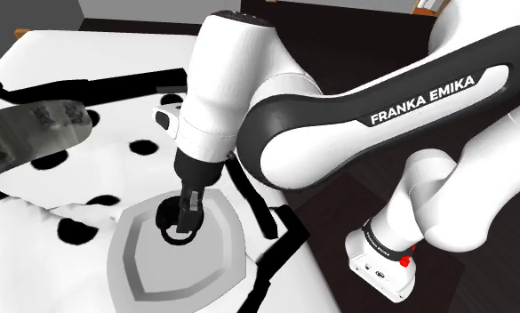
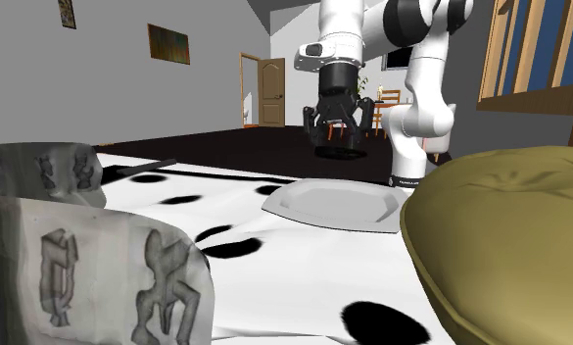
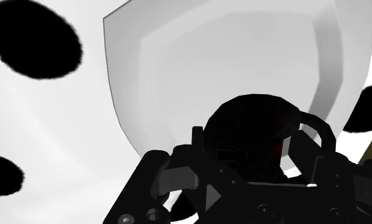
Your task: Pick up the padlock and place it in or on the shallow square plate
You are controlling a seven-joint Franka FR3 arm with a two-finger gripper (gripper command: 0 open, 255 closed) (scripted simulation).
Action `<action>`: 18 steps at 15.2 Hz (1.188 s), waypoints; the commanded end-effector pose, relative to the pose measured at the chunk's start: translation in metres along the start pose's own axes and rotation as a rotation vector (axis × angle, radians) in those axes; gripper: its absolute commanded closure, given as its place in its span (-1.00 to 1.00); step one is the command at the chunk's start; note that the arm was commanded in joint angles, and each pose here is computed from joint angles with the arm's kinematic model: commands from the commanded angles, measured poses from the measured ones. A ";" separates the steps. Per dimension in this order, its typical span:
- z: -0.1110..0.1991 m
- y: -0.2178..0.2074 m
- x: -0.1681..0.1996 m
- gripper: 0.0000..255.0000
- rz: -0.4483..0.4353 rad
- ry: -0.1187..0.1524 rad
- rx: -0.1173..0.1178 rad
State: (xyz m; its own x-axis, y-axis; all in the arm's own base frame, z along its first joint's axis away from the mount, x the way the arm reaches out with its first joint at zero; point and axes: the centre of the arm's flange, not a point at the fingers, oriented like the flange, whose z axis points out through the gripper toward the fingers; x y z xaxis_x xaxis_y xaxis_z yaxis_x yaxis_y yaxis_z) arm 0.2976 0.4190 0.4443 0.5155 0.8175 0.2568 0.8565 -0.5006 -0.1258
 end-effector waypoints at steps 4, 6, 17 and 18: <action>0.026 -0.001 0.000 1.00 0.001 0.001 0.001; 0.036 0.001 -0.002 1.00 0.001 0.001 0.001; 0.067 0.005 -0.011 1.00 0.001 0.001 0.001; 0.067 0.005 -0.011 1.00 0.001 0.001 0.001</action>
State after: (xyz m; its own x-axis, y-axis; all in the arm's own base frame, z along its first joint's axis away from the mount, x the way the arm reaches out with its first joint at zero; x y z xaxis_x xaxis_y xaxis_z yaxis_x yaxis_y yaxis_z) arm 0.2979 0.4269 0.3771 0.5167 0.8165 0.2574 0.8558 -0.5016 -0.1268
